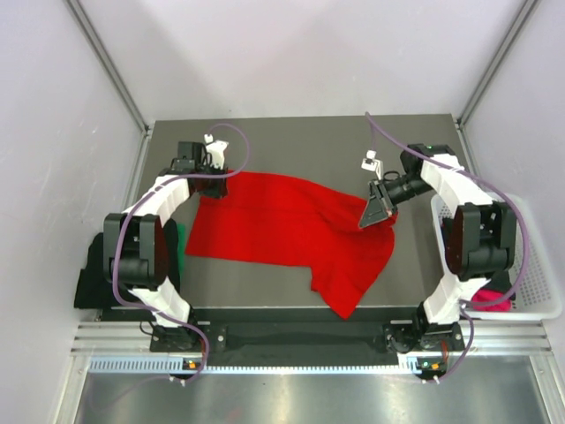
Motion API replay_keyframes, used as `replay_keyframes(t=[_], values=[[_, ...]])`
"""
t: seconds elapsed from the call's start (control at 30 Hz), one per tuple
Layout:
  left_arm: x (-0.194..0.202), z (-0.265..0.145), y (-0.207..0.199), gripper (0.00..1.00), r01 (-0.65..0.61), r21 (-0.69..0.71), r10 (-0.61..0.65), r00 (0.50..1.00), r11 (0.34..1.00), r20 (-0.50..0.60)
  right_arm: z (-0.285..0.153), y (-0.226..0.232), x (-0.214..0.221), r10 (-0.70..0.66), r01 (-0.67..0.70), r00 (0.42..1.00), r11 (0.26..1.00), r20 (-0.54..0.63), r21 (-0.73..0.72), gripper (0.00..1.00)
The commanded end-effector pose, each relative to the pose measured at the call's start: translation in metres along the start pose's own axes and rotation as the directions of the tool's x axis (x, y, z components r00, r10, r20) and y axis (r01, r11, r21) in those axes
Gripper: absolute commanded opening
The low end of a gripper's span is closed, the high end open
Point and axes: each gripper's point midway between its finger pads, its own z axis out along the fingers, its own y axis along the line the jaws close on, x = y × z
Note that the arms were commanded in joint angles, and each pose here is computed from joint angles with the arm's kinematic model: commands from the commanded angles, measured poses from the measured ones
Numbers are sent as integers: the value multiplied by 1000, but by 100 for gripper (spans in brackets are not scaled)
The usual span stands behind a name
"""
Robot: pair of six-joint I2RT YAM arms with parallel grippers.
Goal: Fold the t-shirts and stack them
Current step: Fold the tshirt
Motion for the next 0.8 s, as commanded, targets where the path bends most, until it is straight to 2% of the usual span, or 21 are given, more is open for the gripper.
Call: replay_keyframes(t=[0.0, 0.1, 0.13, 0.2, 0.23, 0.27, 0.3, 0.33, 0.4, 0.43, 0.47, 0.53, 0.6, 0.7, 0.77], values=[[-16, -10, -6, 32, -18, 17, 17, 998, 1000, 61, -5, 31, -7, 24, -18, 999, 990, 41, -138, 2], [-24, -13, -45, 33, -26, 222, 9, 997, 975, 79, -4, 27, -9, 29, -24, 999, 990, 38, -138, 2], [-22, -18, -74, 34, -29, 363, 4, 998, 931, 68, -4, 25, -9, 31, -26, 999, 991, 34, -134, 2], [-24, -21, -129, 35, -74, 532, 52, 997, 843, 55, -3, 20, -9, 32, -28, 999, 991, 26, -133, 1], [-25, -27, -155, 35, -90, 603, 80, 996, 792, 43, -3, 17, -10, 30, -26, 999, 991, 27, -129, 1], [-21, -22, -173, 36, -105, 630, 112, 993, 770, 30, -2, 14, -10, 41, -38, 999, 990, 23, -134, 1], [-15, -21, -209, 37, -152, 671, 173, 984, 726, 36, -2, 12, -12, 43, -39, 999, 990, 27, -136, 1], [-20, -16, -222, 39, -199, 666, 203, 976, 719, 73, -4, 9, -16, 39, -34, 999, 991, 35, -132, 1], [-7, -3, -256, 46, -266, 667, 292, 953, 696, 75, -5, 2, -19, 52, -46, 998, 990, 39, -133, 0], [-11, 3, -264, 47, -314, 646, 334, 938, 696, 95, -8, -2, -24, 50, -42, 997, 991, 55, -126, 0], [0, 23, -260, 47, -338, 584, 383, 922, 738, 49, -8, -7, -25, 65, -58, 996, 990, 53, -130, 0], [4, 34, -278, 46, -406, 556, 453, 890, 725, 58, -11, -15, -28, 70, -62, 996, 991, 61, -120, 0], [15, 48, -284, 45, -381, 548, 454, 891, 745, 1, -11, -23, -28, 76, -68, 995, 991, 64, -118, 0], [19, 56, -299, 43, -329, 593, 430, 902, 735, -33, -17, -41, -29, 96, -87, 991, 992, 96, -90, 0], [23, 60, -304, 43, -338, 589, 437, 899, 734, -28, -18, -51, -30, 92, -84, 990, 994, 110, -72, 0]])
